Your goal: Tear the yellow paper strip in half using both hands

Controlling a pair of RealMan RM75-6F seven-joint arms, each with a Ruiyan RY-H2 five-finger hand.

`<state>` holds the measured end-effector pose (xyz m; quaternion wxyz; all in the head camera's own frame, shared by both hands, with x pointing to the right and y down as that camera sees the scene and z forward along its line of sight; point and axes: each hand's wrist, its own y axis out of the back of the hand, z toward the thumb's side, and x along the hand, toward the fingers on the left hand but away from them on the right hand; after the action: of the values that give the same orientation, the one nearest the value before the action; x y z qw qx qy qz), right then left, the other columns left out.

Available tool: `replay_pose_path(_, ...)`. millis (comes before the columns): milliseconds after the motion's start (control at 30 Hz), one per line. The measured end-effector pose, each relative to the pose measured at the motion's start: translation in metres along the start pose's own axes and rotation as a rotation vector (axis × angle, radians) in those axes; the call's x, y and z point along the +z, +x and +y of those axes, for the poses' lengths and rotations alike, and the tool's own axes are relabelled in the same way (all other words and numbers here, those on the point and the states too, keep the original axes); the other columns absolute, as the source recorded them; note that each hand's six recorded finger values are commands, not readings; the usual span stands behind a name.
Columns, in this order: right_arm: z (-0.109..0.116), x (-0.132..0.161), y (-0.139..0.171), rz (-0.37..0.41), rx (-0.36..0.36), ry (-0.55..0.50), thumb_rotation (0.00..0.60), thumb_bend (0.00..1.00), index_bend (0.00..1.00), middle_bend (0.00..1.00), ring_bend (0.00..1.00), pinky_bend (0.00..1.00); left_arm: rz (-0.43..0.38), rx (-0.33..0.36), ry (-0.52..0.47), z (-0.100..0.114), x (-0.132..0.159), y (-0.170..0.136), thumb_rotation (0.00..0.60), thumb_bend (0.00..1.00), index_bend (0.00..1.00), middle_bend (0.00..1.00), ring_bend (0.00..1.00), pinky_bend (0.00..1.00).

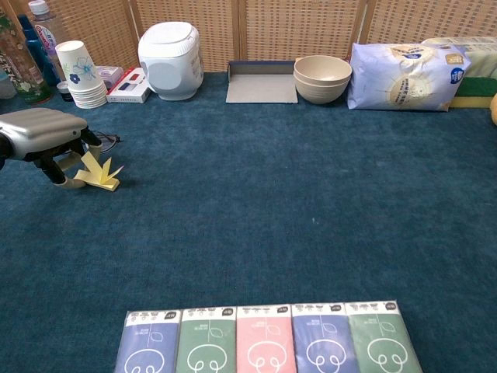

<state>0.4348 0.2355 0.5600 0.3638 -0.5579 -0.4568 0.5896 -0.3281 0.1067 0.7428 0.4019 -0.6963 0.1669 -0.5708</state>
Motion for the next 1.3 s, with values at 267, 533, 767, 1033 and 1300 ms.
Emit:
replay_pose_path(267,0.003,0.001,0.0,0.001,-0.011,-0.027,0.6,0.48,0.02,0.18,0.17,0.28,-0.013,0.023,-0.016,0.014,0.0,-0.003,0.6,0.33,0.65,0.81,0.91,0.97)
replay_pose_path(533,0.005,0.012,-0.003,0.03,0.0,-0.108,0.6,0.48,0.02,0.18,0.17,0.28,-0.069,0.061,-0.031,0.048,0.001,-0.015,0.6,0.35,0.65,0.81,0.91,0.97)
replay_pose_path(767,0.002,0.039,-0.013,0.11,0.03,-0.204,0.6,0.48,0.02,0.18,0.17,0.28,-0.148,0.076,-0.02,0.077,0.011,-0.028,0.6,0.35,0.65,0.81,0.91,0.97)
replay_pose_path(1033,-0.005,0.093,-0.026,0.258,0.08,-0.398,0.6,0.48,0.01,0.17,0.16,0.23,-0.288,0.089,0.07,0.111,0.038,-0.036,0.6,0.35,0.65,0.81,0.91,0.97)
replay_pose_path(1300,-0.014,0.166,-0.03,0.429,0.221,-0.651,0.6,0.48,0.0,0.13,0.1,0.18,-0.366,0.104,0.108,0.137,0.062,-0.033,0.6,0.35,0.65,0.81,0.9,0.97)
